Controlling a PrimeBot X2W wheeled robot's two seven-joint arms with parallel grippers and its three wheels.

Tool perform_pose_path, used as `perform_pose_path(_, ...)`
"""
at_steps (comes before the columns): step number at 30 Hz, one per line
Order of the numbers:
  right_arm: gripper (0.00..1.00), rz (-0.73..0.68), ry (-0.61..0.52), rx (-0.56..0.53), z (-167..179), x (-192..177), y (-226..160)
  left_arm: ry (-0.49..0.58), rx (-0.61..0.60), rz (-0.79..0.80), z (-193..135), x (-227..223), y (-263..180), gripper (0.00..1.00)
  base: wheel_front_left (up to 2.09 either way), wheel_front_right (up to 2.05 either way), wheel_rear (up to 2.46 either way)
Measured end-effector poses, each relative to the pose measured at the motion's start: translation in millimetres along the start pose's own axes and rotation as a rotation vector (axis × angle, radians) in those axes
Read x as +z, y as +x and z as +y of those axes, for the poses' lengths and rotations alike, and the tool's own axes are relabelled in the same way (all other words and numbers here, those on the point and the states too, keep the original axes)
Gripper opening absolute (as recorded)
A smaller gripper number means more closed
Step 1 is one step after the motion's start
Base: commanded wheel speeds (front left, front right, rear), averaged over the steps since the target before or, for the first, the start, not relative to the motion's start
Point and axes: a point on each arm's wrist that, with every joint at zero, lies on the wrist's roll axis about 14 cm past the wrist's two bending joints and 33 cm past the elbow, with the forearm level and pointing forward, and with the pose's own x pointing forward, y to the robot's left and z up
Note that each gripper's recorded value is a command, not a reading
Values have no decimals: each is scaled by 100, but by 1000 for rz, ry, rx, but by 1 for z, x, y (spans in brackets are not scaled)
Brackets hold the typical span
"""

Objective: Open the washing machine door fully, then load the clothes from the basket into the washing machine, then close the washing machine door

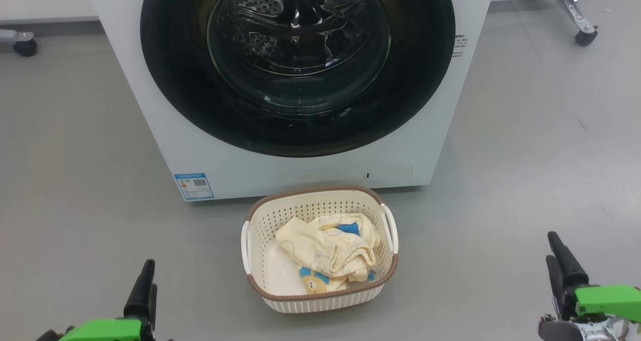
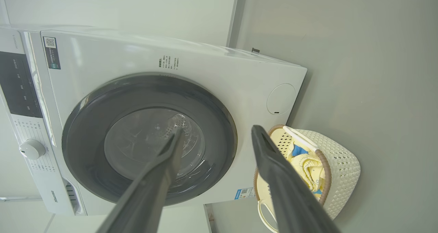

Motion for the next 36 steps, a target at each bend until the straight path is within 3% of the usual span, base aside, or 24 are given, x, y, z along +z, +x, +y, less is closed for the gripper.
perform_pose_path(23,100,-21,-454,42,15,3,4,426,-38,-21,-17,1,3,100,0,0,0)
perform_pose_path(36,100,-19,-643,74,25,-1,5,619,-61,-42,-24,1,0,100,0,0,0)
